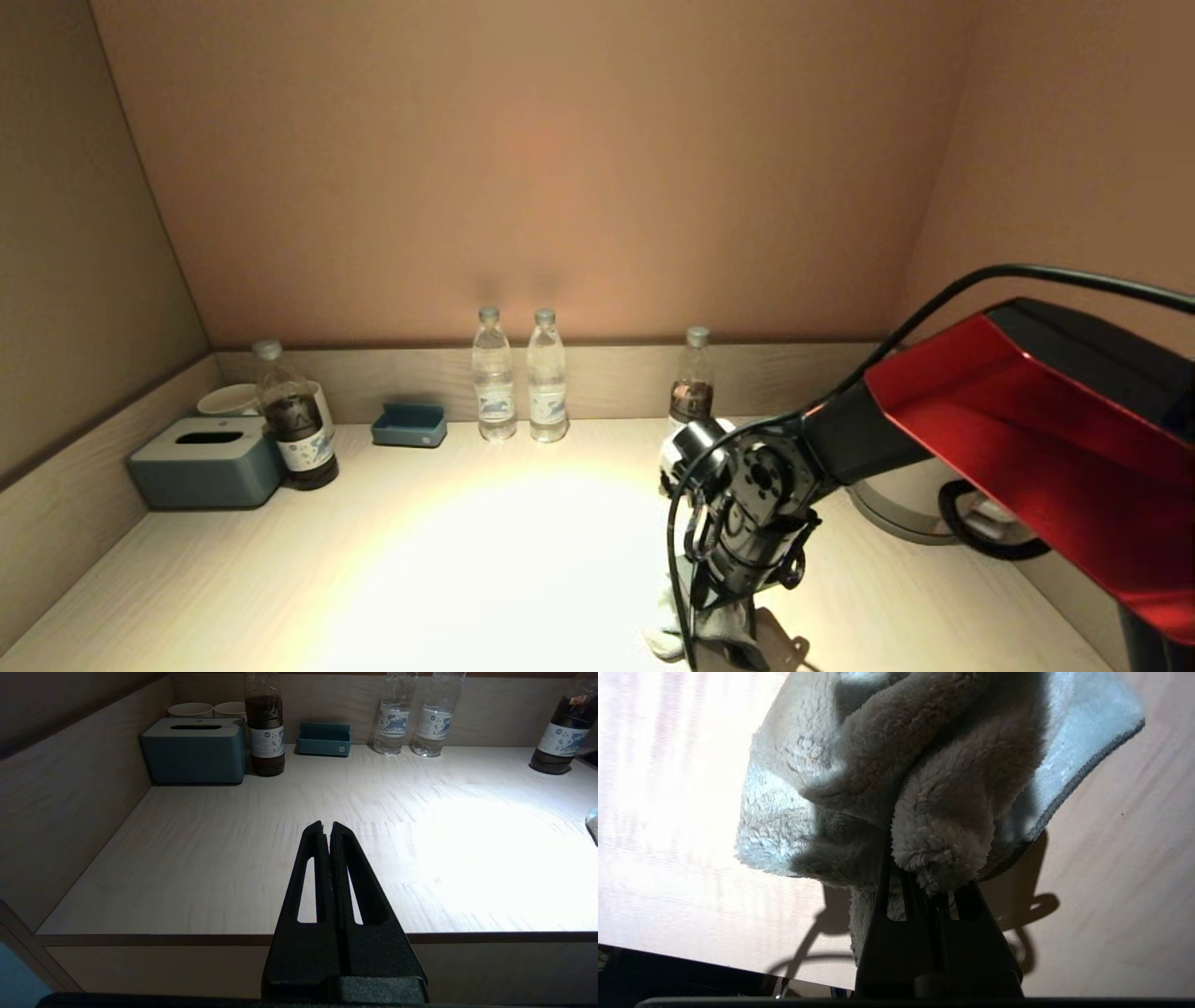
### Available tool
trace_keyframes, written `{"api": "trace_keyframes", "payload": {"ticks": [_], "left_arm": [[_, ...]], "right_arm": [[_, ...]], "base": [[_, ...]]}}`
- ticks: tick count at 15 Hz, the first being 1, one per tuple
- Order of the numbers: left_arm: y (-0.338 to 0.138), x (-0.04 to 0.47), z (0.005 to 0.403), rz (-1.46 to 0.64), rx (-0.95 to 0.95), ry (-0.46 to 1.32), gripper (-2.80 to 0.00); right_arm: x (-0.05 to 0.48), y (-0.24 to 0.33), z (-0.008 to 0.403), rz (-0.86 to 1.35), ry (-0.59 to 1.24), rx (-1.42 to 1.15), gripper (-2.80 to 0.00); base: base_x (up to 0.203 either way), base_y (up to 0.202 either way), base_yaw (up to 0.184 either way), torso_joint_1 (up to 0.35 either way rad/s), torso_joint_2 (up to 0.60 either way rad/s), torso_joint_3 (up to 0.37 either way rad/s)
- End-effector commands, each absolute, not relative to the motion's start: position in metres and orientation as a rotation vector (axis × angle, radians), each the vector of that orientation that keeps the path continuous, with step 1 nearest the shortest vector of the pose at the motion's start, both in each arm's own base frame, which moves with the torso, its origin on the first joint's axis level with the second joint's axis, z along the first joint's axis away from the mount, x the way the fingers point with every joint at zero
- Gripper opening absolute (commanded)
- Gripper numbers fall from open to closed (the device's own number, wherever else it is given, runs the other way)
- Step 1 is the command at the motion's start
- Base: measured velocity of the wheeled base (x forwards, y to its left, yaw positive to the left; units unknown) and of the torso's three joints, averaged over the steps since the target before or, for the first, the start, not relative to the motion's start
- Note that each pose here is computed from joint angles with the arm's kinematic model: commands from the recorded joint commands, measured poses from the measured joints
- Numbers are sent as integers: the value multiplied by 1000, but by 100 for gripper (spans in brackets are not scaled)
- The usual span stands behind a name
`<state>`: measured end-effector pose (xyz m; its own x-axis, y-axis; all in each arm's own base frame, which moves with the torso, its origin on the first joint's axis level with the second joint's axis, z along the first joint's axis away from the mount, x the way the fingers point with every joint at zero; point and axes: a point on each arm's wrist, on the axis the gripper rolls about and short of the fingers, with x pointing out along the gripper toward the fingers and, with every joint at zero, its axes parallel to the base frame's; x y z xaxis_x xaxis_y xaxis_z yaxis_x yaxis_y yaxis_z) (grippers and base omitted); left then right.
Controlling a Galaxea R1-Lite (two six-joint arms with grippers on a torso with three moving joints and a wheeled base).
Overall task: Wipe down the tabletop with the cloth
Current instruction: Sweep the stains on the table
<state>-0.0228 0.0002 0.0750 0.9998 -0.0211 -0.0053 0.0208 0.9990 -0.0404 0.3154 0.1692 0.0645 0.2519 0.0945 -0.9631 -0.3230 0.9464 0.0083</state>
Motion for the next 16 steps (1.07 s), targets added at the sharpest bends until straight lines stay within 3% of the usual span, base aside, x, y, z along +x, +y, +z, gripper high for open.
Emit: {"api": "trace_keyframes", "payload": {"ticks": [1,16], "left_arm": [[0,-23,75,-21,-41,5,-280],[0,-23,75,-21,-41,5,-280]], "right_arm": [[316,180,63,310,1282,-218,-280],[338,274,59,531,1140,-235,-280]], "base": [[0,0,0,0,0,0],[0,0,0,0,0,0]]}}
